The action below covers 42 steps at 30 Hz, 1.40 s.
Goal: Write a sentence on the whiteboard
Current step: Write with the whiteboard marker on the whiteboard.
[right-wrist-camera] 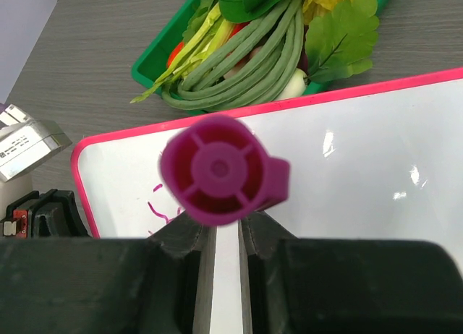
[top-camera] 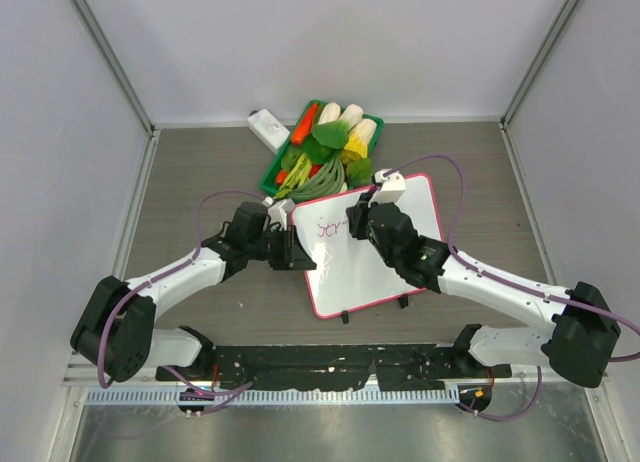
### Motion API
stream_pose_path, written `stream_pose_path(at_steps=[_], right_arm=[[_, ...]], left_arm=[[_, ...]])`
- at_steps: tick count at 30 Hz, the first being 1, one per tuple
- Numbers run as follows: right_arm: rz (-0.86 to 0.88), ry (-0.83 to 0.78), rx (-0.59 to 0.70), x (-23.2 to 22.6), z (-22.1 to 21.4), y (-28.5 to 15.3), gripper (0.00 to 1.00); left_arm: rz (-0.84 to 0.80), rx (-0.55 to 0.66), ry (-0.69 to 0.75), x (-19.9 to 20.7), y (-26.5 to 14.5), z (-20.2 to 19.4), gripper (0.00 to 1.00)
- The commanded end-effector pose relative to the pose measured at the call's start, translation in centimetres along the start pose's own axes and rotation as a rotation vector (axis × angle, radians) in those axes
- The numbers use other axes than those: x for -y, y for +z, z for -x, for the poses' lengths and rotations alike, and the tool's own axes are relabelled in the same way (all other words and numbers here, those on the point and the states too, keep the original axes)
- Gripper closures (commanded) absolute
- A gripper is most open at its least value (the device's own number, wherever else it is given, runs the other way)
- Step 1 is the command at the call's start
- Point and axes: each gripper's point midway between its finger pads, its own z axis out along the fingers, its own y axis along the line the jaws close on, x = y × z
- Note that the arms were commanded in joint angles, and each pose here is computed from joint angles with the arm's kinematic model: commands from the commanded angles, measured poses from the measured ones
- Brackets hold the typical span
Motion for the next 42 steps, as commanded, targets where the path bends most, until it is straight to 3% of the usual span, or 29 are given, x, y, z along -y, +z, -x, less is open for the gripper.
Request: stream_pose_path(at_steps=[1,18,42], right_arm=[[0.018,0.007,-0.009,-0.3,-0.3,0.2,0.98],[-0.003,-0.023,-0.071,1.1,-2.6,-0.6,0.98],[-0.063,0.003,0.043,1.0,1.2,-0.1,0.99]], left_arm=[[0.166,-0.031,0.038,-3.5,0.1,-1.5,1.00],[0.166,-0.033,0.040,-3.6,0.1,-1.7,1.00],[0.171,-0.032,0.046,-3.5,0.0,-1.7,1.00]])
